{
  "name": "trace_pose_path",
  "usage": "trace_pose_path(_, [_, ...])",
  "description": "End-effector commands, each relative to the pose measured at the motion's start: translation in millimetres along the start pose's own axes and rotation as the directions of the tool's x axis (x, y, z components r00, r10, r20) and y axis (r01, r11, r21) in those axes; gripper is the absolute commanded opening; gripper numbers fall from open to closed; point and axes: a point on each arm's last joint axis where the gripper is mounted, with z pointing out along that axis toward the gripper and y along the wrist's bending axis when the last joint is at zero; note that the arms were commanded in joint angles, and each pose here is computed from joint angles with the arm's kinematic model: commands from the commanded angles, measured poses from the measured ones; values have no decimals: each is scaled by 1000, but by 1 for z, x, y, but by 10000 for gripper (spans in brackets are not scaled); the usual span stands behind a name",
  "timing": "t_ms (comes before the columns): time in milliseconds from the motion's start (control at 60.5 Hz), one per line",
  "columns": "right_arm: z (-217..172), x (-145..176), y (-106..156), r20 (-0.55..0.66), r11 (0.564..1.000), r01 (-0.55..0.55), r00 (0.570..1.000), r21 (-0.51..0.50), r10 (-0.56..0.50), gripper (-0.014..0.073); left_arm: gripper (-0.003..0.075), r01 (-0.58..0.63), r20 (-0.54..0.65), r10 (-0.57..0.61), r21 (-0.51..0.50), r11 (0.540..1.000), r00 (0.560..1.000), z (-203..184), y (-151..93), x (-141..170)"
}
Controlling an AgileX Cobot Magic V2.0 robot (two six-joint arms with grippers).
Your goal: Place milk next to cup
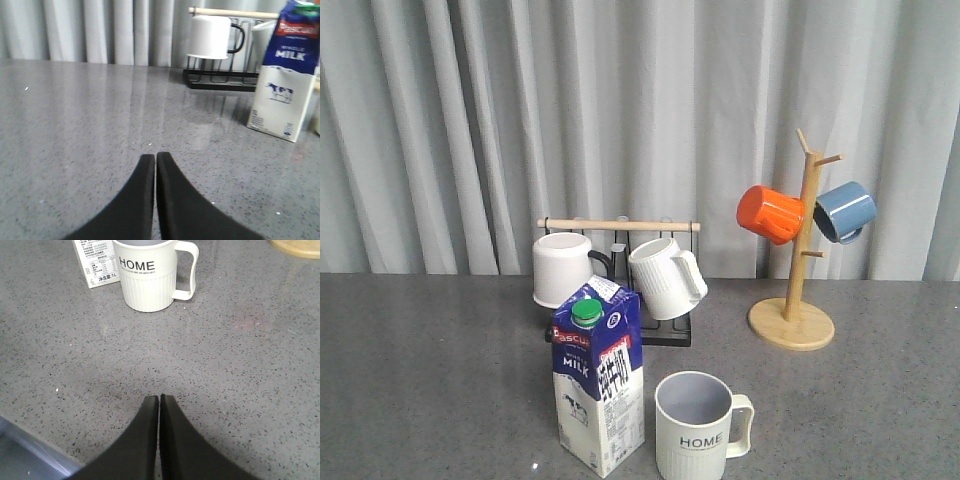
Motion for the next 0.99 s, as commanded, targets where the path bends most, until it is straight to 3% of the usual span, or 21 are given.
trace_pose_path(0, [-3,-14,-2,79,1000,-4,997,20,2,-4,-7,23,53,-25,23,999,998,0,-1,1])
trace_pose_path(629, [-3,-14,-2,79,1000,-4,997,20,2,-4,-7,-25,57,21,59,998,998,0,-5,1])
trace_pose_path(976, [-3,-14,-2,79,1000,-4,997,20,2,-4,-7,-72,163,64,48,996,985,-1,-5,-8])
